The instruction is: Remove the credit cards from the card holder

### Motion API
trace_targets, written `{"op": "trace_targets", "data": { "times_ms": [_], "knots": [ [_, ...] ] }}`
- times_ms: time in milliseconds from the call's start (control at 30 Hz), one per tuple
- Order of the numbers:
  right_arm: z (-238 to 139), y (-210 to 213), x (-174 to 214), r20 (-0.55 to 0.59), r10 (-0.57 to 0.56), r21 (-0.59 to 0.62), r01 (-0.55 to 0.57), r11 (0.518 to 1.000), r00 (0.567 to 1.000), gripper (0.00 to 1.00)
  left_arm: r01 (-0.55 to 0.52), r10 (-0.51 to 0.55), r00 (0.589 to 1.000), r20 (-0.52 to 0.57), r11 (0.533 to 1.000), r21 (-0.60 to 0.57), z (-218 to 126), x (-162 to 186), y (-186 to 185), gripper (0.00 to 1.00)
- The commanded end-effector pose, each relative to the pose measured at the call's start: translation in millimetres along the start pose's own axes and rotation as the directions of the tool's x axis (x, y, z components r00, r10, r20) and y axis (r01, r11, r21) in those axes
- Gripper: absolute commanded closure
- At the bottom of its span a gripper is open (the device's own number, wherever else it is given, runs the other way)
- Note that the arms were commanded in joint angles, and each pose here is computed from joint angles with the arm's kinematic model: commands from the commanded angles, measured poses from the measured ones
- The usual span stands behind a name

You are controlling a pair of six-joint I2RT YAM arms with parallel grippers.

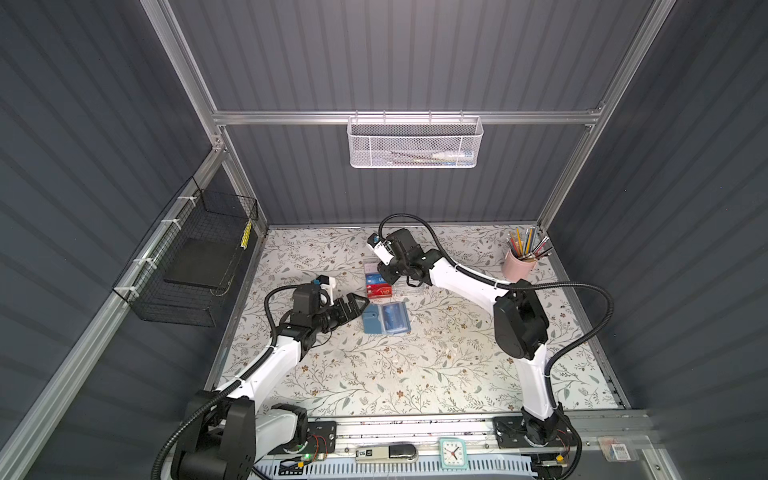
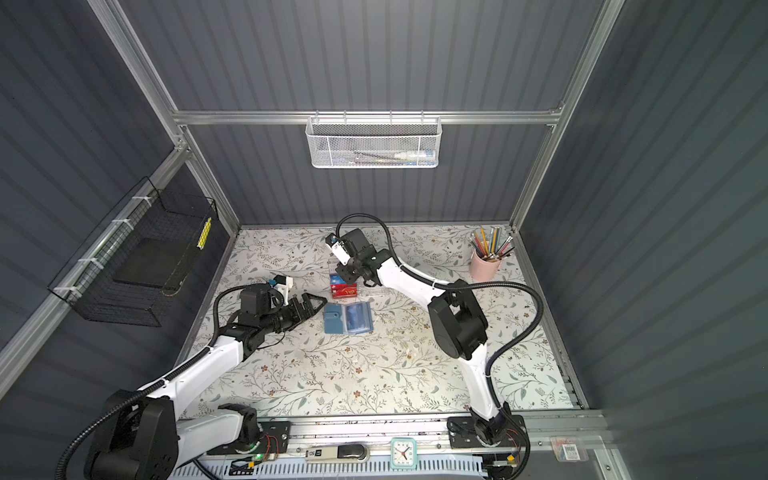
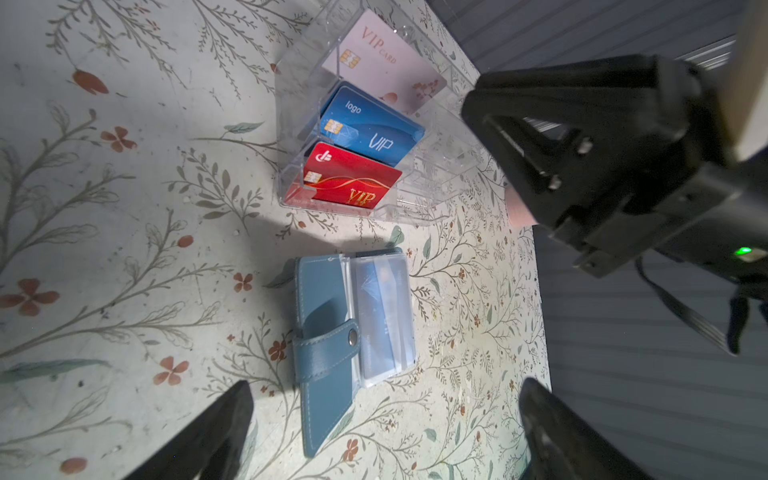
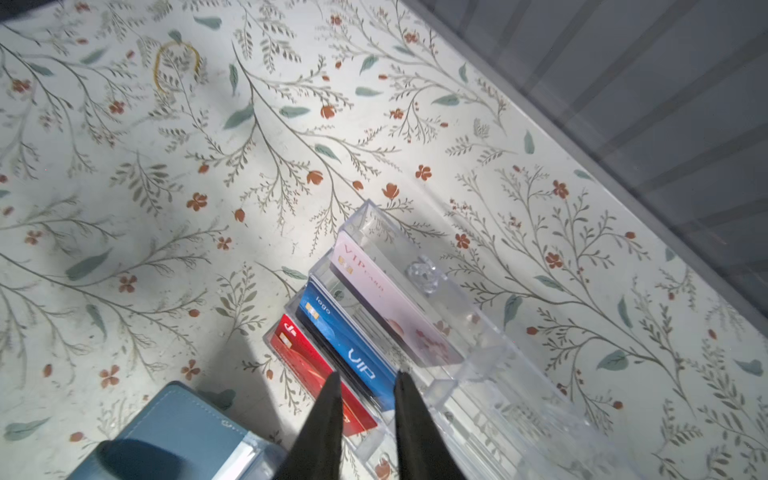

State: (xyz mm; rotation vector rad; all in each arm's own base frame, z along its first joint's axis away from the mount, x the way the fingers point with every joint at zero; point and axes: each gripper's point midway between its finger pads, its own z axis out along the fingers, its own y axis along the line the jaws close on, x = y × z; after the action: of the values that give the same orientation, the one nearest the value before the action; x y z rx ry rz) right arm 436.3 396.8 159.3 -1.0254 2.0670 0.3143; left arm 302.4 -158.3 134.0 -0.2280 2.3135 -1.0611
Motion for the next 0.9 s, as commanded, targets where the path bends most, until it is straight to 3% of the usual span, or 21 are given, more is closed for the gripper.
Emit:
{"op": "trace_targets", "data": {
  "times_ms": [0, 133, 400, 667, 867],
  "knots": [
    [-18.7, -0.8, -7.4, 0.026, 0.031, 0.006, -0.031, 1.000, 0.999, 0.69, -0.012, 0.012, 1.000, -0.008, 1.000, 0.006, -9.4, 2.0, -5.0, 0.00],
    [-36.7, -1.1, -4.7, 0.031, 0.071, 0.015, -0.071, 0.997, 0.997, 0.57, -0.009, 0.009, 1.000, -0.009, 1.000, 0.010, -17.2, 4.1, -10.0, 0.00],
    [-82.5, -1.1, 14.3, 0.041, 0.168, 0.036, -0.169, 0.985, 0.985, 0.03, -0.007, 0.007, 1.000, 0.003, 0.997, 0.078, -38.8, 3.0, -37.3, 0.00],
    [-117.7, 15.9, 64.1, 0.030, 0.353, -0.011, -0.353, 0.936, 0.935, 0.01, 0.006, -0.008, 1.000, 0.011, 0.986, 0.168, -48.6, 7.7, -70.6, 0.00],
    [-126.6, 47.6, 110.6, -0.026, 0.524, -0.135, -0.523, 0.842, 0.851, 0.01, 0.027, -0.015, 0.999, -0.051, 0.974, 0.224, -23.9, 33.6, -87.2, 0.00]
  ]
}}
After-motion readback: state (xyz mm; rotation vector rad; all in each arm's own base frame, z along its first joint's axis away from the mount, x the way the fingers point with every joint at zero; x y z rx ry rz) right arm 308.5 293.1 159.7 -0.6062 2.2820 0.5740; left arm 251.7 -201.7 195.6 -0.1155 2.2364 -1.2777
